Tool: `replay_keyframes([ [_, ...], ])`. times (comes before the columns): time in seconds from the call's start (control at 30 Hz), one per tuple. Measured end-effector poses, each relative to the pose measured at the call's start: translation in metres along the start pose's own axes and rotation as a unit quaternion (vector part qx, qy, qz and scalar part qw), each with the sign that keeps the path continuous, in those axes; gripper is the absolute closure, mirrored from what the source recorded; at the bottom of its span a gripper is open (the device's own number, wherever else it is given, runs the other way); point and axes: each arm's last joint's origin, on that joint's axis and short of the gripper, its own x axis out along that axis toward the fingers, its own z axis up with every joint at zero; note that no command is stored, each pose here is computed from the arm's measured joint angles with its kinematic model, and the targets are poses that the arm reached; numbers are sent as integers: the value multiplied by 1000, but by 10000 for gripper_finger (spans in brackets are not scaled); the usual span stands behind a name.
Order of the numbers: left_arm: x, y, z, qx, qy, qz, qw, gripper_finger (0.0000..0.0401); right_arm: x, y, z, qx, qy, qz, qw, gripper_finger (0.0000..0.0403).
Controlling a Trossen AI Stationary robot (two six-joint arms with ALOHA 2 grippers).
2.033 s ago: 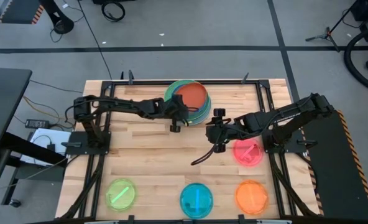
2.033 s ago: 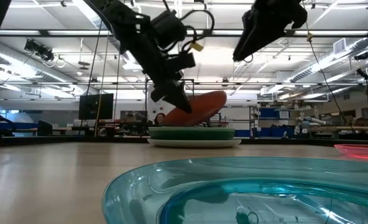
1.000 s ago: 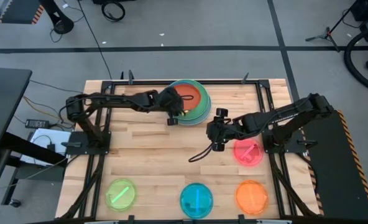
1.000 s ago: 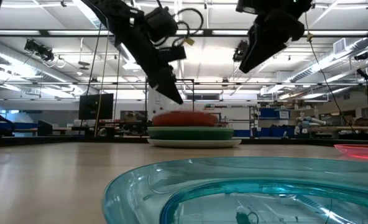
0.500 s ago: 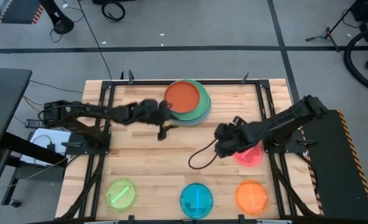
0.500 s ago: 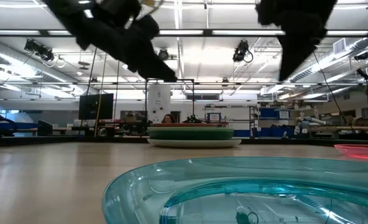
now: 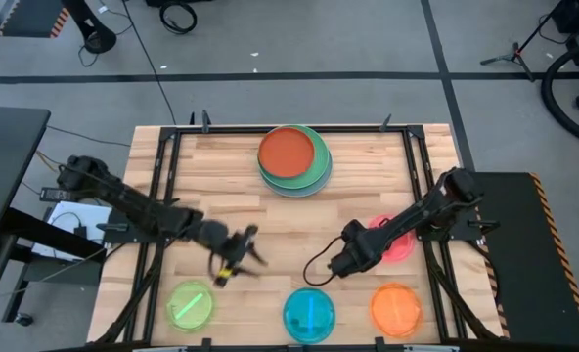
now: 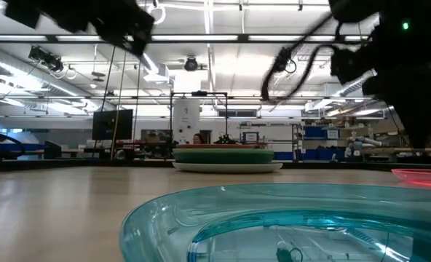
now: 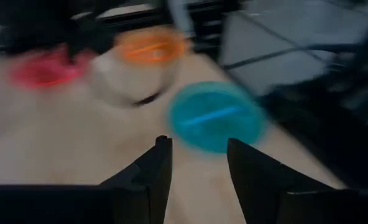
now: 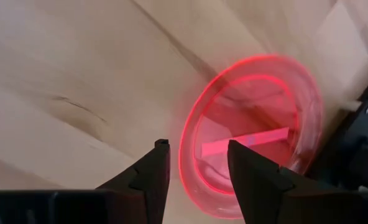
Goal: Stack plastic plates
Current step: Stack the pink transparent plate on top of the orange plate
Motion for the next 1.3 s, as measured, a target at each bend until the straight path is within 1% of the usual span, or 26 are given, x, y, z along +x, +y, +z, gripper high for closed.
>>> replay_keyframes([
  [0.13, 1, -39, 8, 13, -41, -65, 997, 241, 19, 11, 2, 4, 10, -15, 1000, 243],
  [0.23, -1, -60, 11, 20, -56, -78, 995, 241, 30, 16, 5, -5, 15, -36, 999, 249],
  [0.3, -1, -65, 8, 9, -41, -75, 996, 241, 35, 18, 5, -6, 26, -45, 999, 252],
  [0.43, 1, -64, 1, -12, -10, -68, 998, 241, 39, 20, 4, -8, 42, -51, 998, 253],
  [0.57, 4, -61, -2, -18, 1, -59, 998, 241, 43, 19, 3, -10, 53, -74, 996, 254],
  [0.63, 4, -61, -2, -19, -2, -58, 998, 241, 50, 21, 2, -16, 63, -83, 994, 260],
  [0.77, 7, -61, -6, -18, 10, -57, 998, 241, 69, 19, -1, -35, 107, -106, 988, 288],
  [0.9, 8, -60, -6, -22, 9, -56, 998, 241, 76, 15, -3, -40, 123, -129, 983, 335],
  [1.0, 8, -59, -6, -24, 10, -54, 998, 241, 72, 14, -3, -44, 122, -117, 985, 384],
  [1.03, 8, -59, -6, -24, 11, -51, 998, 241, 70, 13, -2, -47, 120, -112, 985, 391],
  [1.17, 1, -53, -7, -16, 37, -33, 999, 241, 57, 7, -1, -67, 110, -86, 988, 392],
  [1.3, -21, -32, -4, -28, 75, 20, 997, 241, 27, -3, 6, -103, 53, -74, 991, 396],
])
